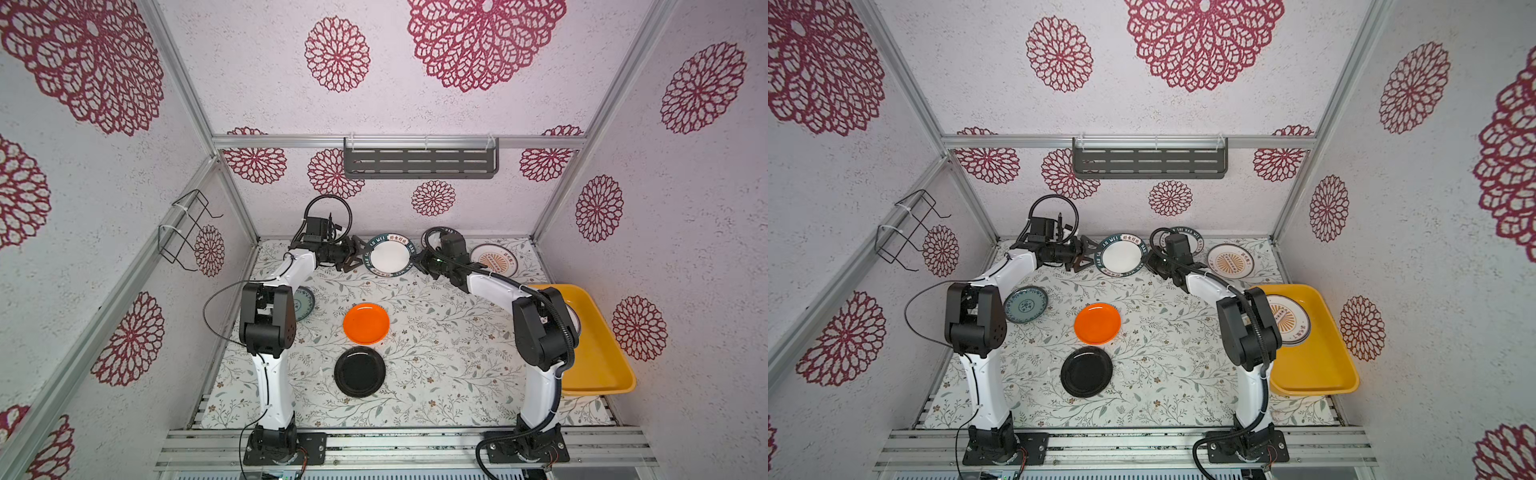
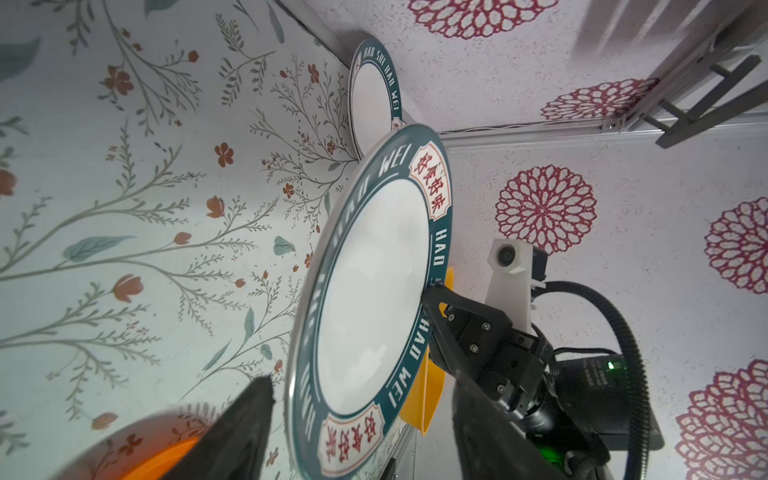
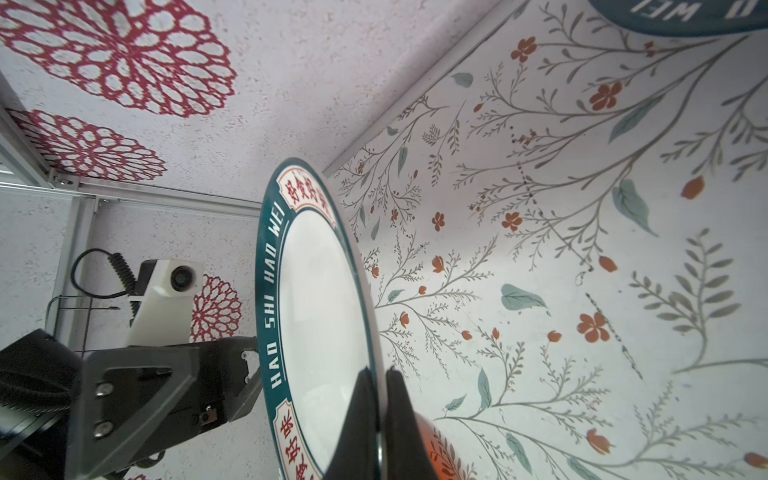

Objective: Place the plates into the plastic bin on the countertop
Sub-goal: 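Hold the green plate with the left gripper while the right gripper grasps its rim, then carry the green plate into the bin with the right gripper while the left draws back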

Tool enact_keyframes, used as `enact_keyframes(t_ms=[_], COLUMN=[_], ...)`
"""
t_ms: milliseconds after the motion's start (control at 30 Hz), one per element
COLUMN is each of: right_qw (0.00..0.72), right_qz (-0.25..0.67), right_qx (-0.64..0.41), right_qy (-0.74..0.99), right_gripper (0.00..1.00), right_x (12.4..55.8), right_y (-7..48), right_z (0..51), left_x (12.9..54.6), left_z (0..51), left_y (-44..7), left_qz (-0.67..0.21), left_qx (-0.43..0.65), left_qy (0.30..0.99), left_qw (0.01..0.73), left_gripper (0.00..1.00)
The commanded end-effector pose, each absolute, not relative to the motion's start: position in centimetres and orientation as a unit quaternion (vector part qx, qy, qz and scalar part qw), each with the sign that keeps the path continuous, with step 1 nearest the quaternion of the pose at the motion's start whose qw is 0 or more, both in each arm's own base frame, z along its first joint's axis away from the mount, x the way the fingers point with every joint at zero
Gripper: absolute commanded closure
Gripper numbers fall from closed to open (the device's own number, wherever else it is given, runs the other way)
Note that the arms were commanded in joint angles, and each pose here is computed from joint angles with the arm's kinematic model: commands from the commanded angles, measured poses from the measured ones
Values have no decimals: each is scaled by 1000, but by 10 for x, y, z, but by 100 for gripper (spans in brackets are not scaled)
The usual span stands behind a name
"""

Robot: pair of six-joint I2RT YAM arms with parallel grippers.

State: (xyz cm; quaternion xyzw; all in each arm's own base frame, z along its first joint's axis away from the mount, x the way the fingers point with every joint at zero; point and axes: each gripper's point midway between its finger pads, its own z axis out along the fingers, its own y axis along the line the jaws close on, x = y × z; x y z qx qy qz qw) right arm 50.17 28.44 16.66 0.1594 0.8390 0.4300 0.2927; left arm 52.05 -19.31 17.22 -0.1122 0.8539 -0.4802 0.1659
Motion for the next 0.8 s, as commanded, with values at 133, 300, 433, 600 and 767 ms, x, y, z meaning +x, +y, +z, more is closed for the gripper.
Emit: enact_keyframes(t_ms=[133, 300, 433, 600, 767], right_qw=[334, 359, 393, 427, 459], right_qz=[434, 404, 374, 271, 228], right_qx=[168, 206, 239, 268, 325], right_qy=[819, 816, 805, 820, 795], right_gripper=[100, 100, 100, 100, 100], right_x=[504, 504, 495, 478, 450], right_y=[264, 220, 172, 100, 30], right_z=[201, 203, 213, 221, 234], left_x=[512, 513, 512, 510, 505], left_z=[214, 232, 256, 262, 268], left_y=[-169, -157, -160, -169, -181], left_qz=[-408, -382, -388, -393, -383], left_qx=[-96, -102, -81, -56, -25], left_qy=[869, 863, 843, 834, 830], left_qw=[263, 316, 363, 383, 404], left_gripper=[5, 3, 3, 3, 3])
